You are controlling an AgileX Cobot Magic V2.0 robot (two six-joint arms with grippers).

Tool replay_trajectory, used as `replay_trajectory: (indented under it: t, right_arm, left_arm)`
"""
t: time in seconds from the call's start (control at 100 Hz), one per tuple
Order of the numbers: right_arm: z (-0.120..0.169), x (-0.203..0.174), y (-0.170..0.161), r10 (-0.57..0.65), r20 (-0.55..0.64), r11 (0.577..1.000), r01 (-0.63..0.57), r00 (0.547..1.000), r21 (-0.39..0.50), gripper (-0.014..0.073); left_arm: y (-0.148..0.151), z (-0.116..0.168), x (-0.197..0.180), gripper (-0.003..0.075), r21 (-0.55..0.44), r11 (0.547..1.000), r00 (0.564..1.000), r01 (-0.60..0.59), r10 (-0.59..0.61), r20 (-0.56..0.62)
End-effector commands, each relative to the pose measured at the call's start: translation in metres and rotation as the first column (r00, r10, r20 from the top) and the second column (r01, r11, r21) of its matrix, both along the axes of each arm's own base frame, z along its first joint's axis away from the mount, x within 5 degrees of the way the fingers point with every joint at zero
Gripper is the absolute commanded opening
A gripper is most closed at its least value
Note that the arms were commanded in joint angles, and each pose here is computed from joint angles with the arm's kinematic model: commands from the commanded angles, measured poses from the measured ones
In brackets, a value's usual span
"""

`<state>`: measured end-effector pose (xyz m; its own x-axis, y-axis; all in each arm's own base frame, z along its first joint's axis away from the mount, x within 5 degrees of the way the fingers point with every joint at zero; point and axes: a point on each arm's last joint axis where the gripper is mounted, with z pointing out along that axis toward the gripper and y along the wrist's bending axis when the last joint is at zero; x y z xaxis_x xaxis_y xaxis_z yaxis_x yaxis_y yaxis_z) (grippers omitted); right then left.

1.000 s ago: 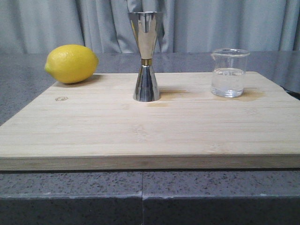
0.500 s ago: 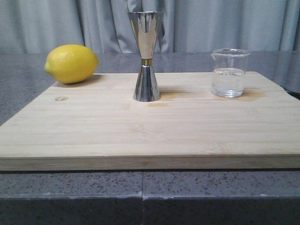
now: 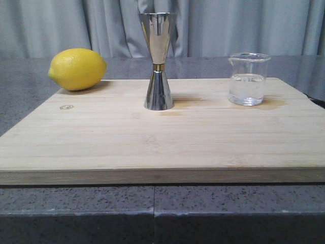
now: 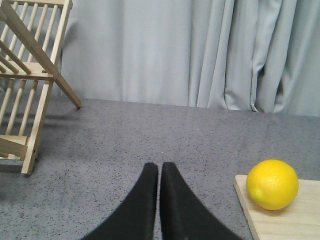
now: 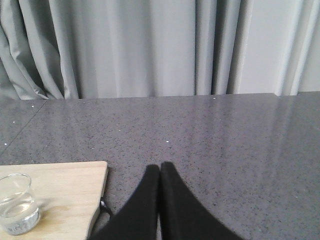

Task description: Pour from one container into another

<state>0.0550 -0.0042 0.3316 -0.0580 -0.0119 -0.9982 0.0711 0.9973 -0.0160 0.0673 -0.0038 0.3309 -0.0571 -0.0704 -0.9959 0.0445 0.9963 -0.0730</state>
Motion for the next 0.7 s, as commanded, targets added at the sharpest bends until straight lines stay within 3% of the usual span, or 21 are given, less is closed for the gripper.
replay_trajectory:
  t: [0.0, 0.54, 0.61, 0.69]
  right_arm:
    - [0.0166, 0.0007, -0.0002, -0.002, 0.083, 1.0, 0.004, 0.997, -0.013, -0.0058]
    - [0.0153, 0.0007, -0.0002, -0.003, 0.069, 1.0, 0.004, 0.998, -0.012, -0.0048]
    - [0.0151, 0.0007, -0.0002, -0.003, 0.066, 1.0, 0.004, 0.998, -0.012, 0.0]
    - [0.0151, 0.0007, -0.0004, -0.005, 0.066, 1.0, 0.006, 0.998, -0.018, 0.0131]
  left_arm:
    - [0.0003, 0.0178, 0.0005, -0.0019, -0.026, 1.0, 0.995, -0.002, 0.005, 0.097]
    - [0.0003, 0.0172, 0.0005, -0.0018, -0.023, 1.0, 0.996, -0.003, 0.005, 0.09]
    - [0.0005, 0.0169, 0.0005, 0.0003, -0.014, 1.0, 0.996, -0.005, 0.007, 0.088]
    - [0.0007, 0.0168, 0.0005, 0.0107, -0.008, 1.0, 0.996, -0.007, 0.008, 0.087]
